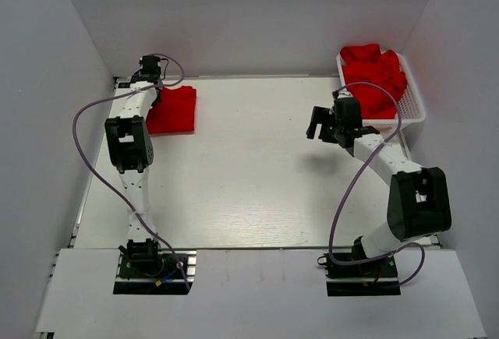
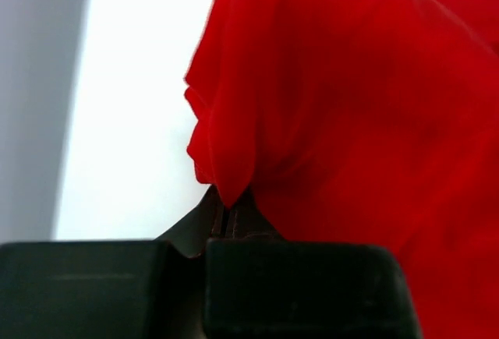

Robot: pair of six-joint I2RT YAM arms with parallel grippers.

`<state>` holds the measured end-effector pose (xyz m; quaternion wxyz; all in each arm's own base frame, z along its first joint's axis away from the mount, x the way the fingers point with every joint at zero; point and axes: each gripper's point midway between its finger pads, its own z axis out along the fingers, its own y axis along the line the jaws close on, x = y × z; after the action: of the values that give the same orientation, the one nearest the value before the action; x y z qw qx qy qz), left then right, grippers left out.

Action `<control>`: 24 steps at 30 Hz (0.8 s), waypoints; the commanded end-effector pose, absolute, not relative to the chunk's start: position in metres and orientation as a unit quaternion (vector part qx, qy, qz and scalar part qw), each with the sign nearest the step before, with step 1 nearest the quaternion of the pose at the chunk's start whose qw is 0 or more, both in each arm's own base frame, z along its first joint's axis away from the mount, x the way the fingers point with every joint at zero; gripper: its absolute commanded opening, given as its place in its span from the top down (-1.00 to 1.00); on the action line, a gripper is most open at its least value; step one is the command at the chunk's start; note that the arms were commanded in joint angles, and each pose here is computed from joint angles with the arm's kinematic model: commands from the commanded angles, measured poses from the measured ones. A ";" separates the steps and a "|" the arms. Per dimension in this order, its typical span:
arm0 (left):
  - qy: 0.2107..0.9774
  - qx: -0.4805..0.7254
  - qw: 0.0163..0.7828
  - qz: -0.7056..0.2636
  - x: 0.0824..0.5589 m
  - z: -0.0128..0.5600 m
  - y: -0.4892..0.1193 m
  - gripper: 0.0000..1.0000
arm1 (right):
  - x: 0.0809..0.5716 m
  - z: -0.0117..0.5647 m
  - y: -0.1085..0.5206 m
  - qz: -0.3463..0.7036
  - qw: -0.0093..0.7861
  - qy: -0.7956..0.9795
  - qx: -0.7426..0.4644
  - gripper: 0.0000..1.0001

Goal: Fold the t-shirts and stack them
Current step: Put the neatly folded tshirt into the corner of the board with the left arm

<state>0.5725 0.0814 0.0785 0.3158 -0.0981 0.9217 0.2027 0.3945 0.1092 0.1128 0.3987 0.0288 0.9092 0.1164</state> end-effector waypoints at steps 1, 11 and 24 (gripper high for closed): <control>0.886 -0.092 0.363 0.274 0.587 0.128 0.126 1.00 | 0.420 0.131 0.107 0.110 0.433 0.894 0.027 -0.81; 0.860 -0.110 0.389 0.312 0.605 0.145 0.182 1.00 | 0.428 0.121 0.114 0.115 0.417 0.901 0.019 -0.81; 0.836 -0.142 0.435 0.302 0.613 0.181 0.188 -0.98 | 0.437 0.138 0.118 0.125 0.426 0.896 0.014 -0.81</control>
<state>0.6076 0.1866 0.1143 0.3735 -0.1154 0.8678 0.3068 0.4266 0.1152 0.1067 0.3921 0.0209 0.9128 0.1126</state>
